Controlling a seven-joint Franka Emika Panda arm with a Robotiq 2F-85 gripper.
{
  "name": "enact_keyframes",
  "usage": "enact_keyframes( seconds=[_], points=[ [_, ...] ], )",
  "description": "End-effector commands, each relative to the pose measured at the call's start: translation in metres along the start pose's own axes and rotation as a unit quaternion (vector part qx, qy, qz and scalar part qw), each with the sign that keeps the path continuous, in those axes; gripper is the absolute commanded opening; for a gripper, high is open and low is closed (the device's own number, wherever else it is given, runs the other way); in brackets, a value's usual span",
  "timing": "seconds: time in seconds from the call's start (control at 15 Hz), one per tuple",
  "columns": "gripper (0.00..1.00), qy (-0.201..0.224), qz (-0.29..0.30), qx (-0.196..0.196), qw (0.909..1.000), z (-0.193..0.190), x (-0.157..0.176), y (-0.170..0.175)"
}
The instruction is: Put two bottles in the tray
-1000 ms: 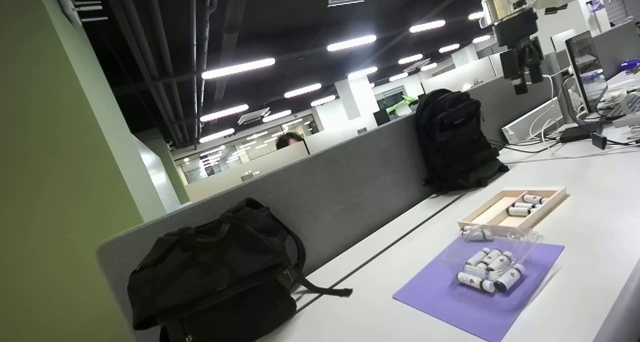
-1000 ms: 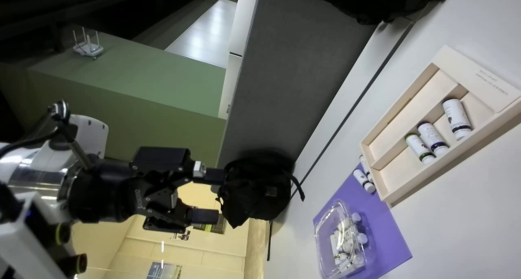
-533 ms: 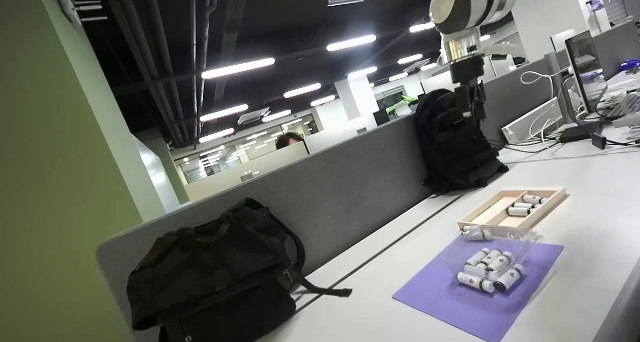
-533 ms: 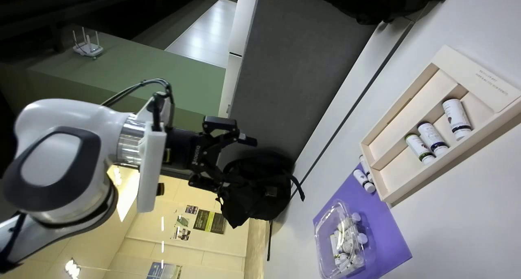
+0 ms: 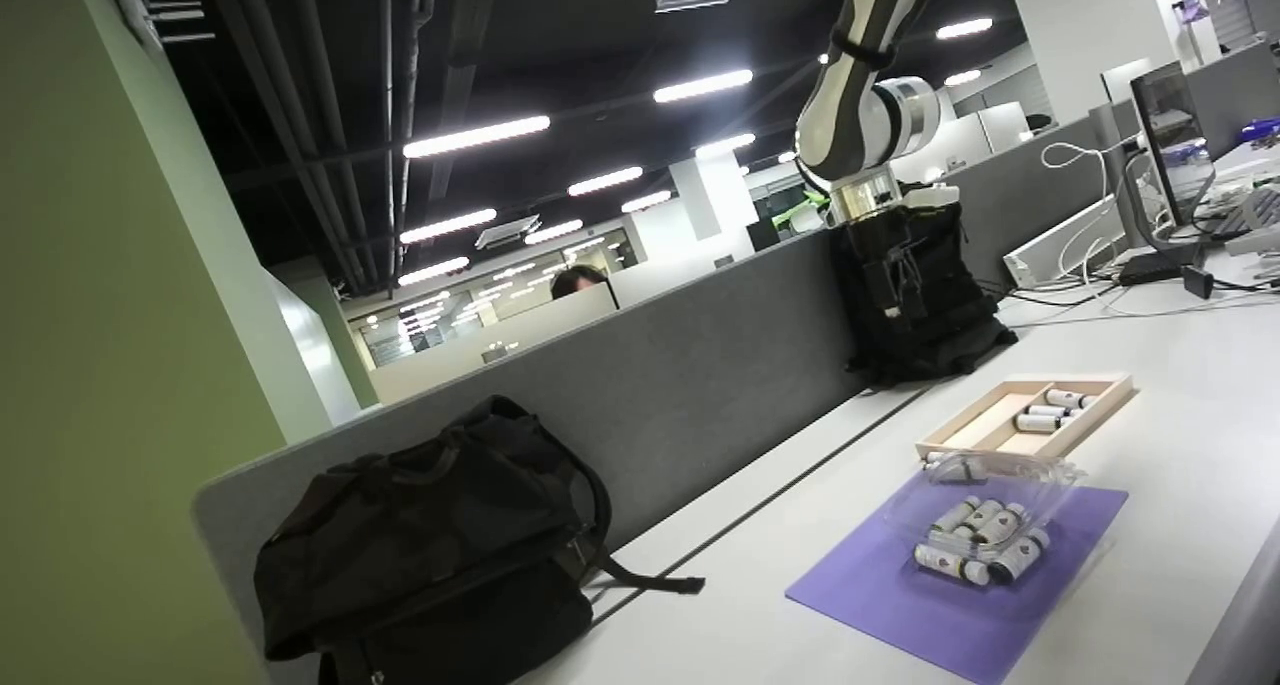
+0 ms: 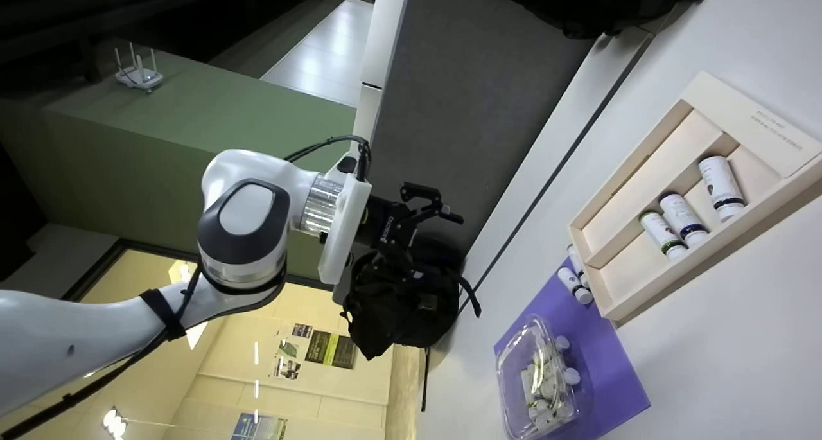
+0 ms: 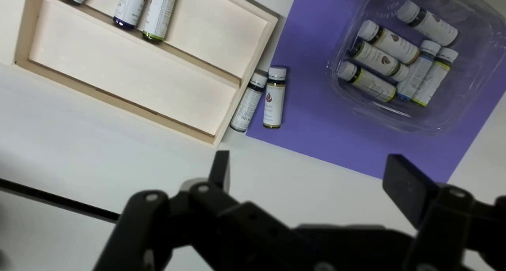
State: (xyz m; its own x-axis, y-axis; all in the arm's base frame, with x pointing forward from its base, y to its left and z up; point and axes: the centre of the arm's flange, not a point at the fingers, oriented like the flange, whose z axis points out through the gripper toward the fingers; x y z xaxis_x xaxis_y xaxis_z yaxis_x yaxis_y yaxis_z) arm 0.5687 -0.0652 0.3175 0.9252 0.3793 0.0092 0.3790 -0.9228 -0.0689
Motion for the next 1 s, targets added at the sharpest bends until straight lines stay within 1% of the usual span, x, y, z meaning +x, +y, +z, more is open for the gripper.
enact_keyframes(
  seconds=[0.0, 0.2, 0.33, 0.47, 0.73, 0.93],
  points=[
    [1.0, 0.001, 0.001, 0.0, 1.0, -0.001, 0.0, 0.002],
    [1.0, 0.002, 0.003, 0.0, 1.0, -0.007, 0.0, 0.004],
    [1.0, 0.012, -0.008, 0.0, 0.9999, 0.017, 0.011, 0.009],
    [1.0, 0.01, -0.017, 0.003, 0.9998, 0.045, 0.019, 0.009],
    [1.0, -0.016, -0.028, 0.011, 0.9994, 0.11, 0.026, 0.012],
    [1.0, -0.048, -0.016, 0.037, 0.998, 0.158, 0.023, 0.02]
  ],
)
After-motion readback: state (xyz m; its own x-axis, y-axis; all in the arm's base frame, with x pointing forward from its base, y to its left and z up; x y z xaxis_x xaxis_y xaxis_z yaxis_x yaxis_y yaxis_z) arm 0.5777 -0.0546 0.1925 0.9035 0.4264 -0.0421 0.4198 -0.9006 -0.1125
